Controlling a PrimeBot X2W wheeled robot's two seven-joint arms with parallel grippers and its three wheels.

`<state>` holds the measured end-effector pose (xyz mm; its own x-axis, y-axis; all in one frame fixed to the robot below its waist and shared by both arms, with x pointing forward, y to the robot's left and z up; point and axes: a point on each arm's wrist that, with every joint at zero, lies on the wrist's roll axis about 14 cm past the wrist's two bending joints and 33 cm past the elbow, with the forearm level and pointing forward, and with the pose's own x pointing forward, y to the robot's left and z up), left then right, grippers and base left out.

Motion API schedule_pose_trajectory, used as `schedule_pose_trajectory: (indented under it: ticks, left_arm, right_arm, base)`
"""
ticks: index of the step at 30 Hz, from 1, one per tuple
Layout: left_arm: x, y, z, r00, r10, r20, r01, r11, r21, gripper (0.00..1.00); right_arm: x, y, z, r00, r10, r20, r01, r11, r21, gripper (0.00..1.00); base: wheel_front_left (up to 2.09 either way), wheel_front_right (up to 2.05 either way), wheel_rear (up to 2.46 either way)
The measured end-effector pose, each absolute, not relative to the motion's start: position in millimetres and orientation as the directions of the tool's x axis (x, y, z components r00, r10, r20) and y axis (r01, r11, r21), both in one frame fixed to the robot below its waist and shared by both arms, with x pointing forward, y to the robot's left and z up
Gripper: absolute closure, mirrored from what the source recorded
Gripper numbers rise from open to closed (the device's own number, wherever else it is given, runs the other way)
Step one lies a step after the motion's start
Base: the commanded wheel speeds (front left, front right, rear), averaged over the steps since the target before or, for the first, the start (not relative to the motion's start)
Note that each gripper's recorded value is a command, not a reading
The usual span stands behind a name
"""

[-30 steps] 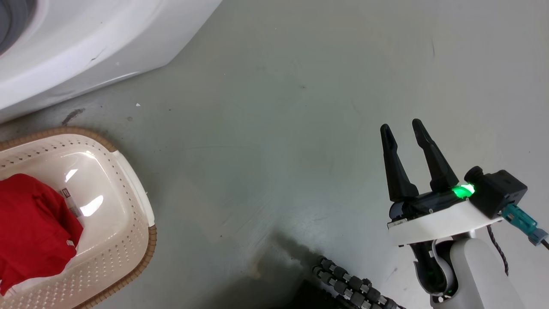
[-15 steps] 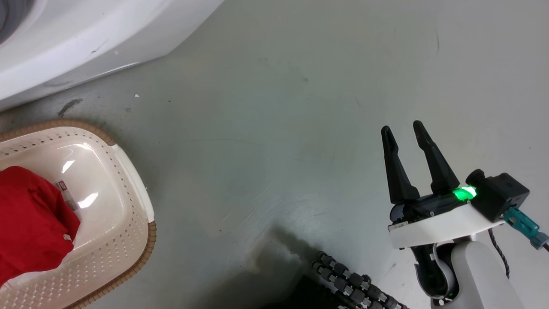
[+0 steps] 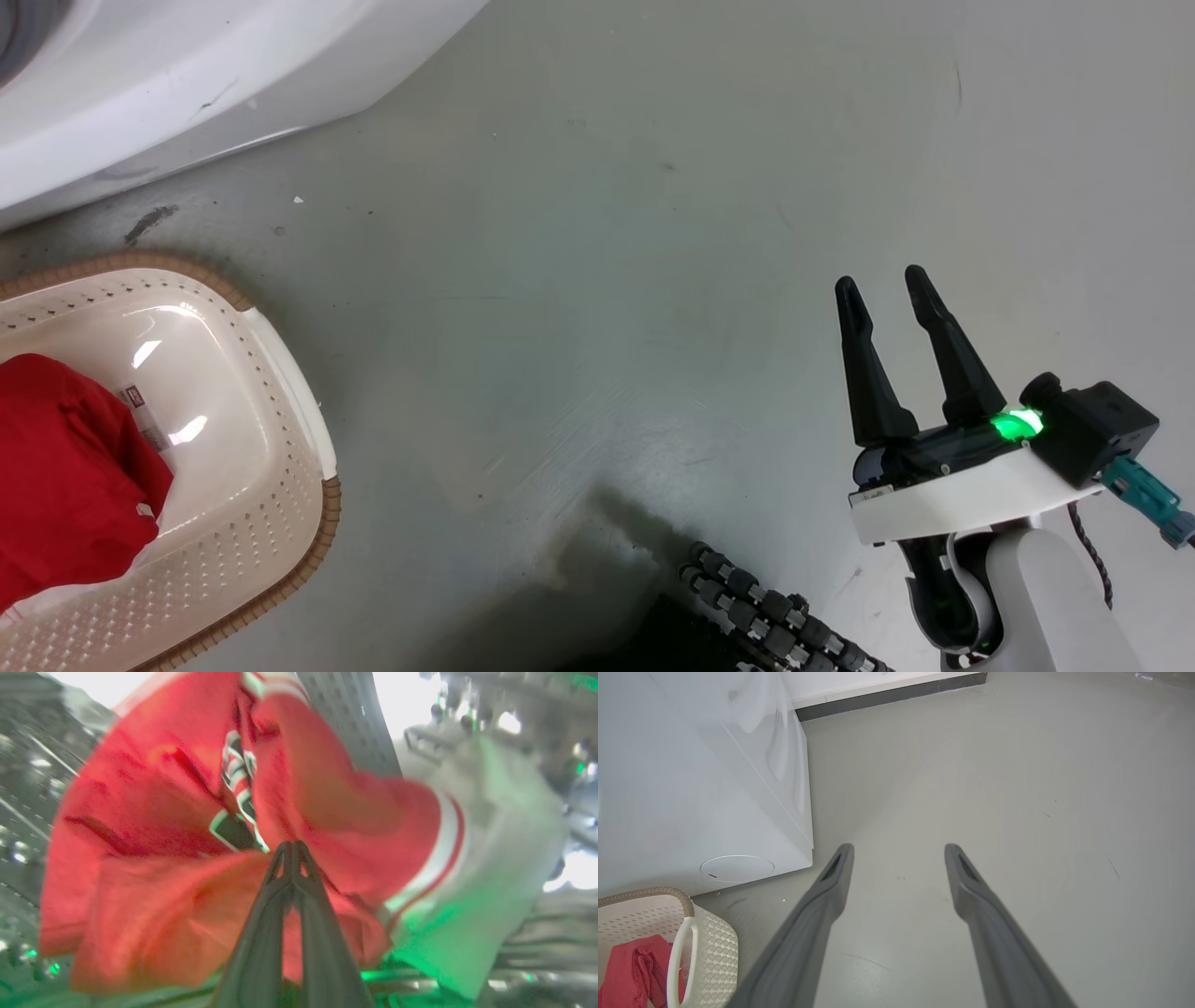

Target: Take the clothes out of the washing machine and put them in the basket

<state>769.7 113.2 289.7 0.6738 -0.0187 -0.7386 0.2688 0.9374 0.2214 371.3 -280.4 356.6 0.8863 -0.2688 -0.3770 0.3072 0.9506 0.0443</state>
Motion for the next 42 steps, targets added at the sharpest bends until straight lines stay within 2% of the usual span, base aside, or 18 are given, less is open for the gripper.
schedule_pose_trajectory:
  ticks: [8, 20, 26, 42]
  left_arm:
    - [794.7, 111.8, 324.4, 0.830, -0.050, -0.555, 0.206, 0.953, 0.221, 1.00]
    - [814.0, 114.1, 381.8, 0.957, -0.091, -0.274, 0.136, 0.980, 0.147, 1.00]
    - [807.5, 120.0, 390.4, 0.972, -0.108, -0.207, 0.133, 0.985, 0.108, 1.00]
    - [756.2, 131.9, 390.8, 0.979, -0.132, -0.155, 0.143, 0.988, 0.061, 1.00]
  right_arm:
    - [374.3, -279.4, 358.6, 0.892, -0.262, -0.369, 0.299, 0.953, 0.046, 0.00]
    - [385.8, -278.3, 370.8, 0.912, -0.247, -0.326, 0.280, 0.958, 0.057, 0.00]
    - [393.5, -276.5, 381.9, 0.928, -0.234, -0.291, 0.263, 0.962, 0.066, 0.00]
    - [399.1, -270.4, 398.9, 0.949, -0.212, -0.233, 0.236, 0.968, 0.084, 0.00]
  base:
    - [0.00, 0.00, 0.00]
    - [0.00, 0.00, 0.00]
    - [0.00, 0.00, 0.00]
    - [0.00, 0.00, 0.00]
